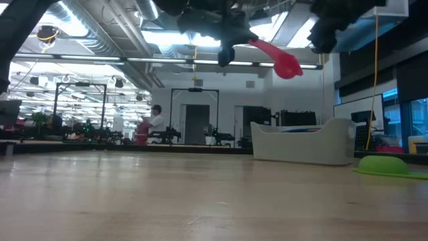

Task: Nest measuring cups in basket
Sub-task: Stack the red measuring cup on top of the blue measuring cup in the bin

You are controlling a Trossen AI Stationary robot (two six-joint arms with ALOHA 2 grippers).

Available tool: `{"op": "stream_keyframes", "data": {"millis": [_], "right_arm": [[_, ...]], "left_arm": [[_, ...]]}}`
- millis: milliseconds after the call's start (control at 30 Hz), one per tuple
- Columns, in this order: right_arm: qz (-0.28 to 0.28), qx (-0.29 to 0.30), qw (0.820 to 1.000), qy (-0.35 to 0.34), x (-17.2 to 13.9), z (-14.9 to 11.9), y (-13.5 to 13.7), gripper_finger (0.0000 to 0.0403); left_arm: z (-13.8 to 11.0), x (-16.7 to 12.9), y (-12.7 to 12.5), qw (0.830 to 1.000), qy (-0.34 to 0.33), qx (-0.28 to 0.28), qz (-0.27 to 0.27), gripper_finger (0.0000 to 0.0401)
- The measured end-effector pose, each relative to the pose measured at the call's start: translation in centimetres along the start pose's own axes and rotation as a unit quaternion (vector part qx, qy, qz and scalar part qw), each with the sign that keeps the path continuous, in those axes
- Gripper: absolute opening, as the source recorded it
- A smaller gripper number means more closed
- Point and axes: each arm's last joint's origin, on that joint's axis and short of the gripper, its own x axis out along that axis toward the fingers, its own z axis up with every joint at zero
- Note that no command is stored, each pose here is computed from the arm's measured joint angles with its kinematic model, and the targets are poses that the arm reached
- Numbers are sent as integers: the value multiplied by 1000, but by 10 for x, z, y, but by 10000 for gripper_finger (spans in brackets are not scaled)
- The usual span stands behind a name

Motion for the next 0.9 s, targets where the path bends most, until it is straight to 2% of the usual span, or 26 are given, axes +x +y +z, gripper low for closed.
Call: {"op": "stream_keyframes", "data": {"millis": [167, 400, 567, 900], "right_arm": [[-41, 5, 998, -42, -1, -34, 17, 103], [-142, 11, 988, -63, -1, -68, 25, 103], [-150, 13, 986, -67, 4, -83, 26, 103], [-148, 21, 987, -58, 14, -96, 20, 103]], "left_arm": [[2, 2, 16, 999, -1, -1, -32, 2], [-5, 44, 44, 995, 2, -38, -95, 2], [-13, 73, 60, 989, 4, -64, -136, 2], [-32, 103, 87, 984, 17, -109, -140, 2]]}}
